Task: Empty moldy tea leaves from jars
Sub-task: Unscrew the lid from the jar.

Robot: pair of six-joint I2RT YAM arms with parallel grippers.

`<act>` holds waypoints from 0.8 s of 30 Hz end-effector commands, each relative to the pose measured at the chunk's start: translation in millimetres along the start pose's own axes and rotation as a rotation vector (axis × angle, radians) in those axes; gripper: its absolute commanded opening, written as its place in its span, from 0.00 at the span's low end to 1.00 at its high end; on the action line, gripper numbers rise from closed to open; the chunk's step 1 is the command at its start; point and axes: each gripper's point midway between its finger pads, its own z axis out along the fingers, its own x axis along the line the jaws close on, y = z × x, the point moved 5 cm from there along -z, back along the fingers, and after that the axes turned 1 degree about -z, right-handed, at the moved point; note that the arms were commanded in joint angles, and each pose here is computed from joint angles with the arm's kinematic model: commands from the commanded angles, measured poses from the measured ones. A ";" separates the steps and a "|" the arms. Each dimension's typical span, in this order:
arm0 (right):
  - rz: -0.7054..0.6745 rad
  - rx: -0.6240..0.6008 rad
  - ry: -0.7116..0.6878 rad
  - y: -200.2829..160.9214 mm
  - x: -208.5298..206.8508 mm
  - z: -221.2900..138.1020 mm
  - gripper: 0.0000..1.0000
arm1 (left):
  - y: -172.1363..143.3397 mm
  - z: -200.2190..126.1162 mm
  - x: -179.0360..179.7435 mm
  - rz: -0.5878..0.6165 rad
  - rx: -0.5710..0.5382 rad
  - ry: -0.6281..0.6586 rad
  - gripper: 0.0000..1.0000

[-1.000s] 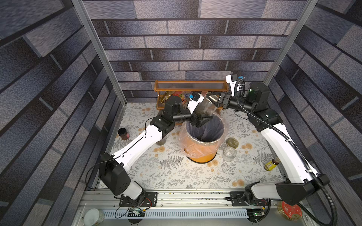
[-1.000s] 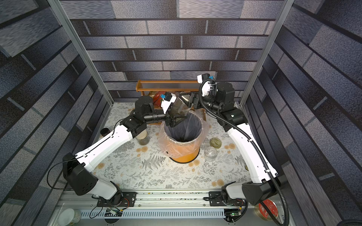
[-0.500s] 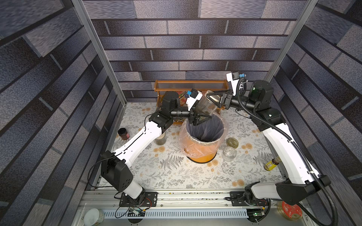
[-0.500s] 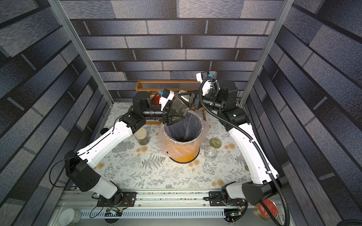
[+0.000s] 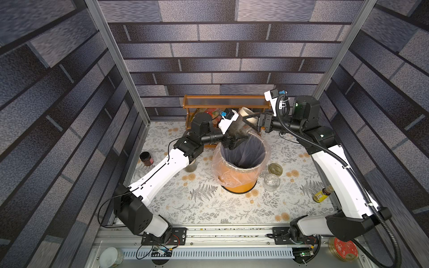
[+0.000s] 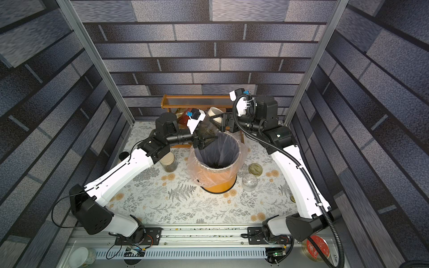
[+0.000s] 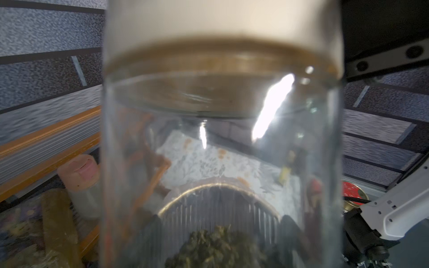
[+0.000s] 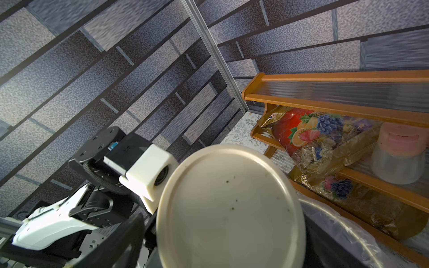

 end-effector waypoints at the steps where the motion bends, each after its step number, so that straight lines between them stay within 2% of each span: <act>1: 0.082 -0.033 -0.067 5.8 1.0 -8.9 1.00 | 32.1 -13.0 -2.5 0.188 -0.115 0.146 0.33; 7: 0.169 -0.055 -0.127 6.5 -8.3 -7.5 0.95 | 31.9 -4.3 -5.4 0.310 -0.110 0.280 0.33; 17: 0.245 -0.109 -0.235 5.9 -24.4 -9.0 0.95 | 35.5 9.3 -7.6 0.454 -0.089 0.468 0.33; 24: 0.294 -0.163 -0.258 8.8 -31.0 -8.7 0.94 | 33.8 15.6 -6.9 0.536 -0.089 0.608 0.33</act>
